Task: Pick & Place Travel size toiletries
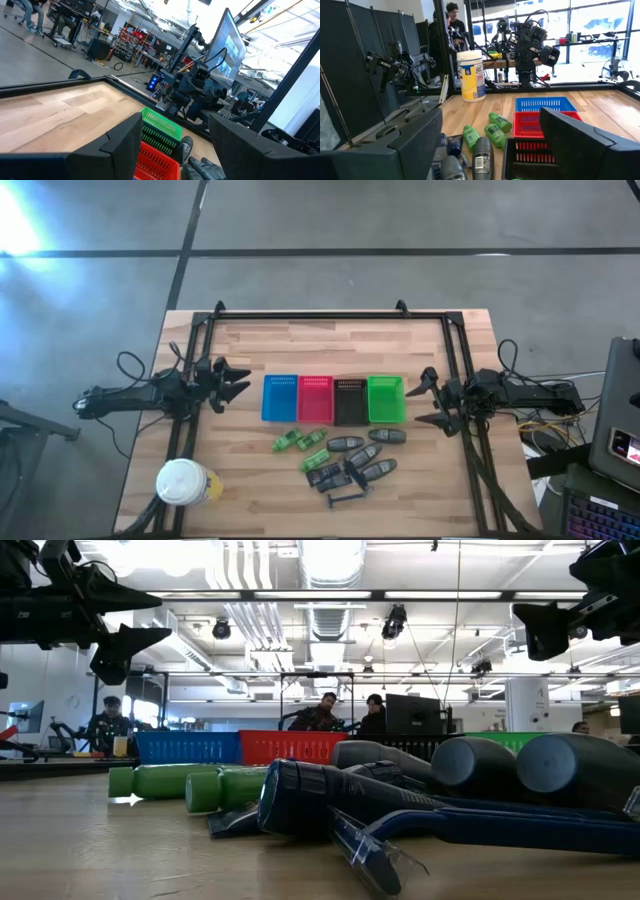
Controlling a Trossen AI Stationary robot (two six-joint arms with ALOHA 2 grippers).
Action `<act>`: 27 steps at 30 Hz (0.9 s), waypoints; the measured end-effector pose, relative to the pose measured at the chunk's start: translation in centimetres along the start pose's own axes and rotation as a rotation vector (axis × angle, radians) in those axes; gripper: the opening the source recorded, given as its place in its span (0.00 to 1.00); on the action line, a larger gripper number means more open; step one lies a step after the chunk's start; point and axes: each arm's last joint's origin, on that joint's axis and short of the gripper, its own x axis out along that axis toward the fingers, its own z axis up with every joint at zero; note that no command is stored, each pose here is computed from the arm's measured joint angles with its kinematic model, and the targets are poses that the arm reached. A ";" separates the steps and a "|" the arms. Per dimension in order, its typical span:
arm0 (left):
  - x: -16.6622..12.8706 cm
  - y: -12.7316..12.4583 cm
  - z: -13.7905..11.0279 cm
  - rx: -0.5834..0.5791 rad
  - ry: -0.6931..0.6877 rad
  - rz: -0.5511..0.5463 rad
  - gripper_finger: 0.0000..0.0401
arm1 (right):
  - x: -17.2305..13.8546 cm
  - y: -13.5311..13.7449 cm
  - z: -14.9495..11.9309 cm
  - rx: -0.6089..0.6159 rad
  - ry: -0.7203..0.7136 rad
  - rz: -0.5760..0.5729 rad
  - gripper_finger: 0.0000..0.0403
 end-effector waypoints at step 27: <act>0.0 0.0 0.0 0.000 0.000 0.000 0.58 | -0.7 0.2 3.5 0.653 -0.409 0.023 0.61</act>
